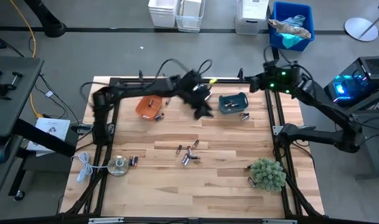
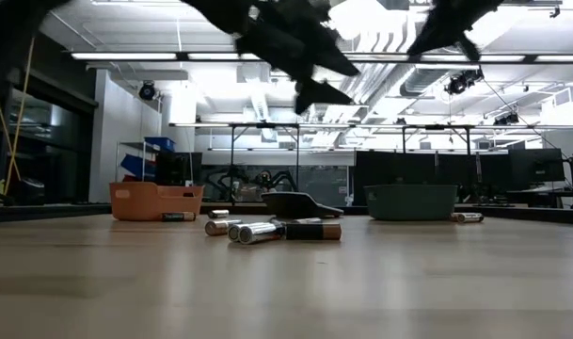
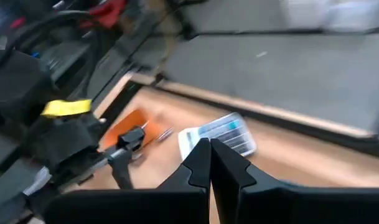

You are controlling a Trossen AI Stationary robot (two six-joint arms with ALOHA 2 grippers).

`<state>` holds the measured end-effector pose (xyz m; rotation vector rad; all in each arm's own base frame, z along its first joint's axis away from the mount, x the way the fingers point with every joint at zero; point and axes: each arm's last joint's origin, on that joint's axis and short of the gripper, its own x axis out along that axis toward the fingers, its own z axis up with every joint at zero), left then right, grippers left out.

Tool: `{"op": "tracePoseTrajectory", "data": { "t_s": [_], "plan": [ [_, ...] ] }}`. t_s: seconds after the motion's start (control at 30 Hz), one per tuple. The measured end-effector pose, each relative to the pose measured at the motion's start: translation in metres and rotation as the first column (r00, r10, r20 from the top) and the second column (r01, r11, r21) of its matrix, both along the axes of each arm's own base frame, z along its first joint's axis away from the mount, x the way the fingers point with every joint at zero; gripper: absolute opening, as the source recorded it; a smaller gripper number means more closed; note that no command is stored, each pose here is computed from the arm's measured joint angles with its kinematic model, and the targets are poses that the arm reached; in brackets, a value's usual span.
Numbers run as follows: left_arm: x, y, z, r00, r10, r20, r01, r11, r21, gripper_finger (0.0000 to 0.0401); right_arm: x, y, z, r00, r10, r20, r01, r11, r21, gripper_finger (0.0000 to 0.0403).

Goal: Sort batteries
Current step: Put the golden battery into the blue bin

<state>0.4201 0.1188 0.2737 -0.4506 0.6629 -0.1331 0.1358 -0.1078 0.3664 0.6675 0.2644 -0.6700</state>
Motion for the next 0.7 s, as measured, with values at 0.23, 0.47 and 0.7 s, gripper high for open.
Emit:
{"op": "tracePoseTrajectory", "data": {
  "t_s": [0.23,0.47,0.7],
  "plan": [
    [-0.068,-0.071,-0.037,0.973,0.229,0.022,-0.229,0.957,0.179,0.0216,0.026,0.001,-0.026,0.989,0.118,-0.089,-0.113,0.992,0.058,0.0],
    [-0.03,-0.114,-0.083,0.933,0.259,-0.249,-0.192,0.946,0.263,0.0199,0.04,-0.004,-0.035,0.985,0.122,-0.121,-0.114,0.991,0.073,0.0],
    [0.006,-0.126,-0.102,0.815,0.369,-0.446,-0.224,0.912,0.344,0.0186,0.045,-0.008,-0.037,0.985,0.118,-0.126,-0.109,0.991,0.075,0.0]
  ]
}}
